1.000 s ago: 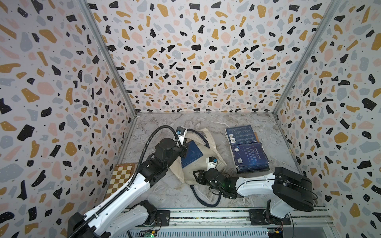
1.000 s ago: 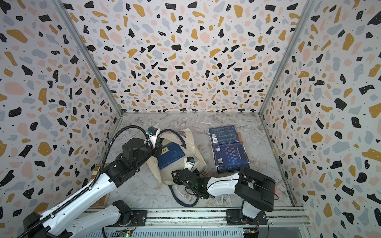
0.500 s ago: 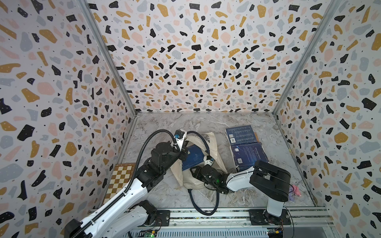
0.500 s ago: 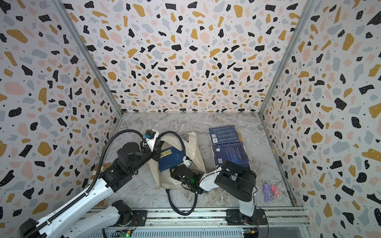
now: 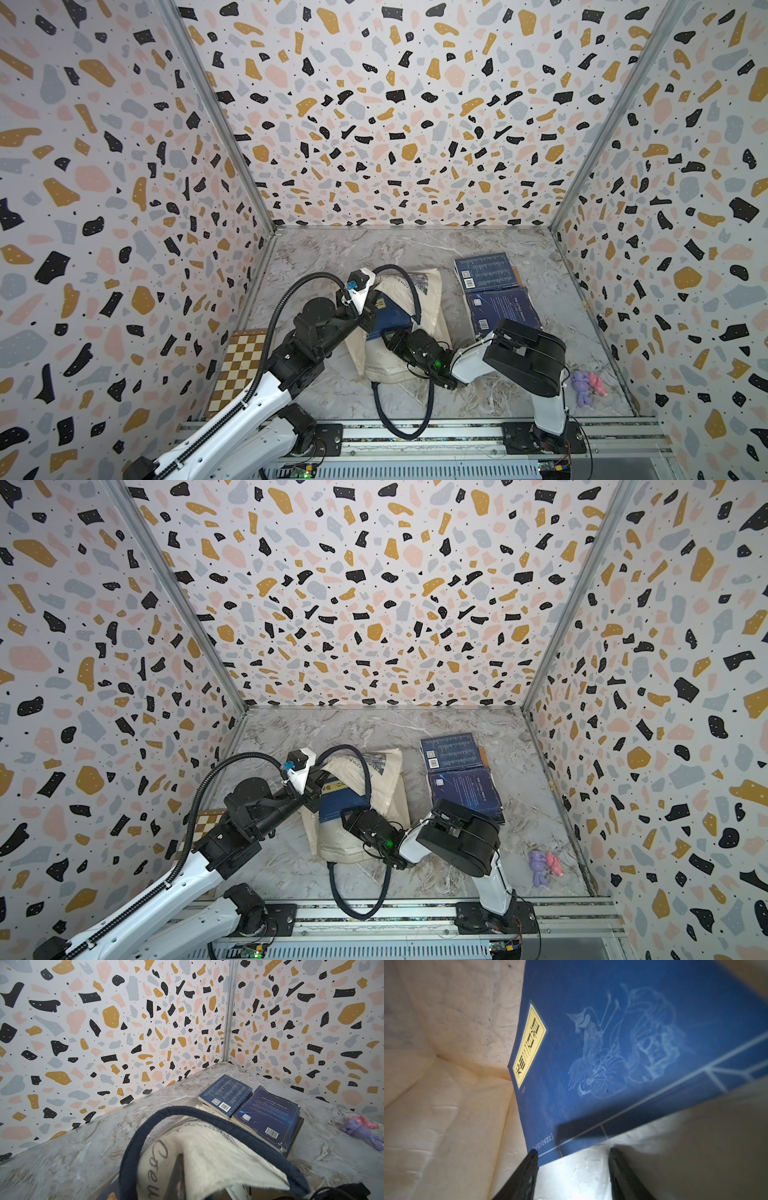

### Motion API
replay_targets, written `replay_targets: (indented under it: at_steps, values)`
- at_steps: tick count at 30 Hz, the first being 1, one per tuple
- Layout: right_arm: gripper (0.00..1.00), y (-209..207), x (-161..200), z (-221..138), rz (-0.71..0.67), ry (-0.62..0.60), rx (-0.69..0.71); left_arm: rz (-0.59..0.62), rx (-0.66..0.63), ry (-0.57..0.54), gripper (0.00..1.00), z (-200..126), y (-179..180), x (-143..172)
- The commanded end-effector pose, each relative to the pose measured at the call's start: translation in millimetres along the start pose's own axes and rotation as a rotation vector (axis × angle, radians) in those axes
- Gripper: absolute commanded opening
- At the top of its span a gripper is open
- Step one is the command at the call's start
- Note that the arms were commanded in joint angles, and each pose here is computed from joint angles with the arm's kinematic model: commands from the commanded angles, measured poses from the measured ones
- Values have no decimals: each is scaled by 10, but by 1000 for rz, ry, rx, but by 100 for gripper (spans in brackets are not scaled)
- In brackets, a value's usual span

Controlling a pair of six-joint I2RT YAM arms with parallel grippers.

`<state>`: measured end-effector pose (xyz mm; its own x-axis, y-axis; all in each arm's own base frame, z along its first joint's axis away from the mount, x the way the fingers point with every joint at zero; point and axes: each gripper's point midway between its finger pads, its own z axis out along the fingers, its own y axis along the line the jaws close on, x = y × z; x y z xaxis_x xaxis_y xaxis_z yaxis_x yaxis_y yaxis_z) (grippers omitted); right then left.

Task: Take out the books from the canvas bag
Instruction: Pick up the book from the canvas bag.

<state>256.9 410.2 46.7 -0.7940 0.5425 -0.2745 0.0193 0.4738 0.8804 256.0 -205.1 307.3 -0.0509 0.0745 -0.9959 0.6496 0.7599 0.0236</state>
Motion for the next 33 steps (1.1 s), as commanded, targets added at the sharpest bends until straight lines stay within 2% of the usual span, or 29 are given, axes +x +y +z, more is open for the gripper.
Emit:
replay_targets:
  at_steps: [1, 8, 15, 23, 29, 33]
  values:
    - [57, -80, -110, 74, 18, -46, 6, 45, 62, -246, 0, -161, -132, -594]
    - [57, 216, -350, 99, -57, -99, -97, 55, 66, -247, 0, -165, -148, -591]
    - [55, 384, -470, 201, -51, -76, -208, 52, 78, -235, 0, -138, -167, -564]
    - [49, 693, -540, 86, -97, -100, -286, 52, 69, -215, 0, -102, -149, -540]
    - [48, 898, -657, -24, -124, -139, -306, 50, 67, -199, 0, -80, -144, -516]
    - [47, 788, -673, 42, -112, -130, -243, 49, 64, -196, 0, -76, -138, -512]
